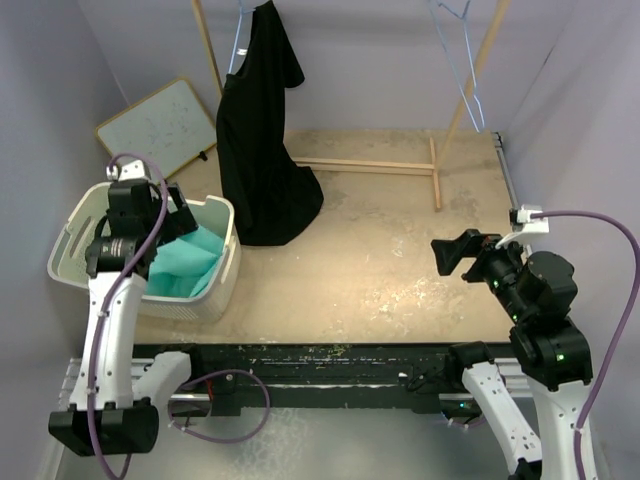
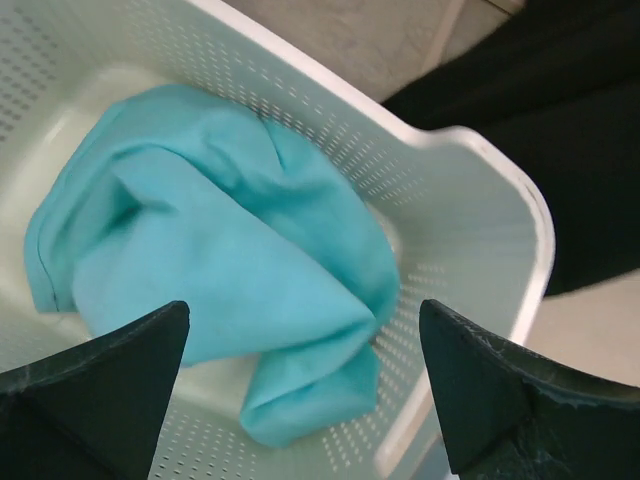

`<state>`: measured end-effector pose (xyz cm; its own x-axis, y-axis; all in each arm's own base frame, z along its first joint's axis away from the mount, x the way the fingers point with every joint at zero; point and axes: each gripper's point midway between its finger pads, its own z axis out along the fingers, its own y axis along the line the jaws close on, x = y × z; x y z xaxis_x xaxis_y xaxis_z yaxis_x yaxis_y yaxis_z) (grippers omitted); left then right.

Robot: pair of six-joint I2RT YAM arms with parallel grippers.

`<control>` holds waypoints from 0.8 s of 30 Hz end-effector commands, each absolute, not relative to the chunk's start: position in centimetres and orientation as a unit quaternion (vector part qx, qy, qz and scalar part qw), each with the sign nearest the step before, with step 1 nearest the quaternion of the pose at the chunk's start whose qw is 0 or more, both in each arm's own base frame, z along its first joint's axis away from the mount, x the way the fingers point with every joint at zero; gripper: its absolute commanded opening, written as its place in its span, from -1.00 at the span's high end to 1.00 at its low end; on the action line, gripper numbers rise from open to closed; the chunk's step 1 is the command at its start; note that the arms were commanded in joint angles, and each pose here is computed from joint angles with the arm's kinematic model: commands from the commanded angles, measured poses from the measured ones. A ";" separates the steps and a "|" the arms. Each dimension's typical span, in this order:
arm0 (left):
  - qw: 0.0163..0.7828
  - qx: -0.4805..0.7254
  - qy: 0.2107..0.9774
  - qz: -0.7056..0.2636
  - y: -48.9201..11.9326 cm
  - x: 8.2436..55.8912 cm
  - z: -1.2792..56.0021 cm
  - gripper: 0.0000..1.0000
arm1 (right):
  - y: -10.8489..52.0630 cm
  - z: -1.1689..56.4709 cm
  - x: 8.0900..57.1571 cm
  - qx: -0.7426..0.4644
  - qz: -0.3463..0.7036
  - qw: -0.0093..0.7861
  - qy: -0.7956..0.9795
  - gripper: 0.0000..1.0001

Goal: Remove the t-shirt from the hanger

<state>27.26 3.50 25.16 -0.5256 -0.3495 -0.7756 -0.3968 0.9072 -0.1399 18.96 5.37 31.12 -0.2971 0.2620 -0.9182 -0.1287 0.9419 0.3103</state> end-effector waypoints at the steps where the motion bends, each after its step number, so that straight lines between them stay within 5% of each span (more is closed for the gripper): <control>1: 0.547 -0.156 0.816 -0.107 -0.9 27.3 29.5 -0.99 | 8.0 33.1 19.7 -0.023 0.213 0.601 0.770 -0.90; 6: 0.601 -0.081 0.767 -0.207 -4.9 25.3 29.8 -0.81 | 11.7 35.1 20.9 -0.094 0.286 0.558 0.773 -0.48; 15: 0.598 -0.049 0.774 -0.204 -5.3 24.1 28.4 -0.70 | 16.2 44.2 23.9 -0.138 0.354 0.588 0.714 -0.44; 24: 0.605 -0.039 0.767 -0.210 -5.7 23.2 28.7 -0.69 | 28.9 48.5 29.2 -0.166 0.326 0.589 0.721 -0.58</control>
<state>23.39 -5.34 27.09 -0.3263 -0.3317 -0.8852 0.1382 0.9096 -0.3918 24.44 26.47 46.33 -0.3239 0.1066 -0.9401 -0.7099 0.6294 0.3160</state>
